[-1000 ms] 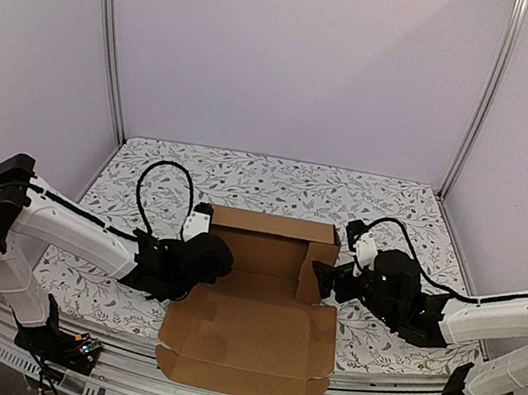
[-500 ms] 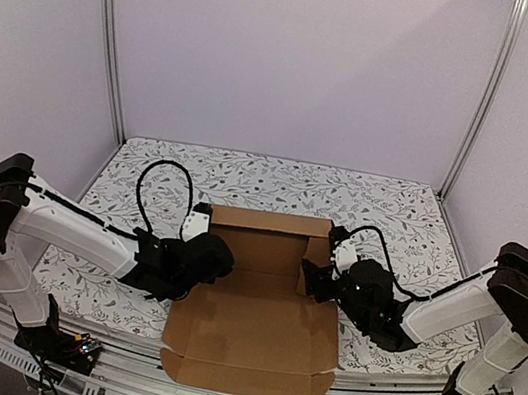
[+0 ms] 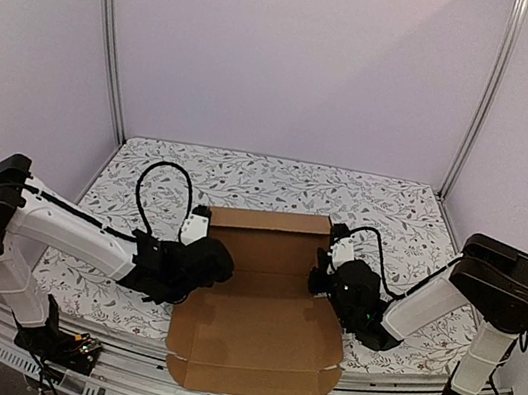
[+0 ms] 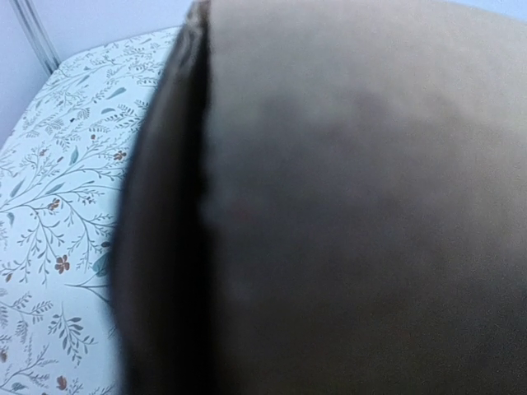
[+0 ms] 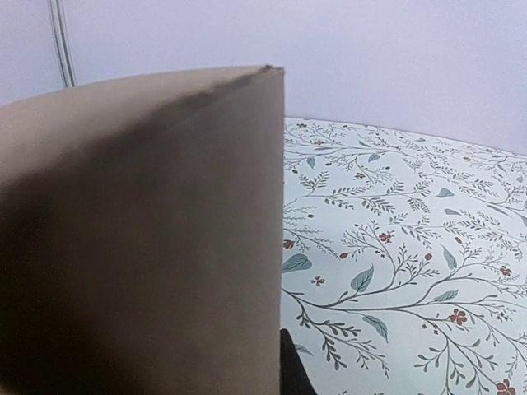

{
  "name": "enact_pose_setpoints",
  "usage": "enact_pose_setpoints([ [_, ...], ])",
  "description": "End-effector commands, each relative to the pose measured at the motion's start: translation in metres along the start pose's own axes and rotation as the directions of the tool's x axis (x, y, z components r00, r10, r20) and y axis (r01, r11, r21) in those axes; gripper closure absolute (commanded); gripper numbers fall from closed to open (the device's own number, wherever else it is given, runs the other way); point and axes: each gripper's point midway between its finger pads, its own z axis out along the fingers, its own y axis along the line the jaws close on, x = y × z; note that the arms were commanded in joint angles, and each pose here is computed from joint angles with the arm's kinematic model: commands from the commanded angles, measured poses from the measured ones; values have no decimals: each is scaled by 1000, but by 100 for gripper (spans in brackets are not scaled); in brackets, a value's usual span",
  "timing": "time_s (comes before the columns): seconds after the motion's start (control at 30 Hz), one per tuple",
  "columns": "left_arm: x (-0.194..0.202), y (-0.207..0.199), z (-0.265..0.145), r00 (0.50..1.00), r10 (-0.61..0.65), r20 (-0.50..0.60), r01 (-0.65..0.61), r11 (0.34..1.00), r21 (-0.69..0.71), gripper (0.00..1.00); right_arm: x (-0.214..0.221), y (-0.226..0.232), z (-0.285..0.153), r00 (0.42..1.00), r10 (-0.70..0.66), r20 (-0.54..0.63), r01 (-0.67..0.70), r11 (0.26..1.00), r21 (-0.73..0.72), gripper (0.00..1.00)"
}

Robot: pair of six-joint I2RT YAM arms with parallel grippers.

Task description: Fold the paper box

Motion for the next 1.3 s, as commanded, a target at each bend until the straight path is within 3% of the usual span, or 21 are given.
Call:
enact_pose_setpoints([
  [0.0, 18, 1, -5, 994, 91, -59, -90, 996, 10, 100, -6, 11, 2, 999, 22, 30, -22, 1000, -15, 100],
  [0.53, 24, -5, -4, 992, 100, -77, -100, 995, 6, 100, -7, 15, 1, 999, 16, 42, -16, 1000, 0, 100],
  [0.7, 22, -1, -6, 993, 95, -75, -95, 995, -7, 81, -6, 15, -2, 999, 10, 32, -10, 1000, -14, 100],
  [0.97, 9, 5, -16, 996, 85, -40, -86, 996, -10, 36, -9, 15, -6, 1000, -9, 15, 9, 1000, -22, 100],
  [1.1, 0, 4, -26, 996, 80, -48, -78, 996, 34, 25, -12, 17, -5, 999, -38, -5, 38, 999, -22, 100],
  [1.27, -7, 2, -46, 995, 72, -65, -62, 988, 142, 17, -22, 18, -6, 993, -113, -22, 112, 993, -22, 100],
])
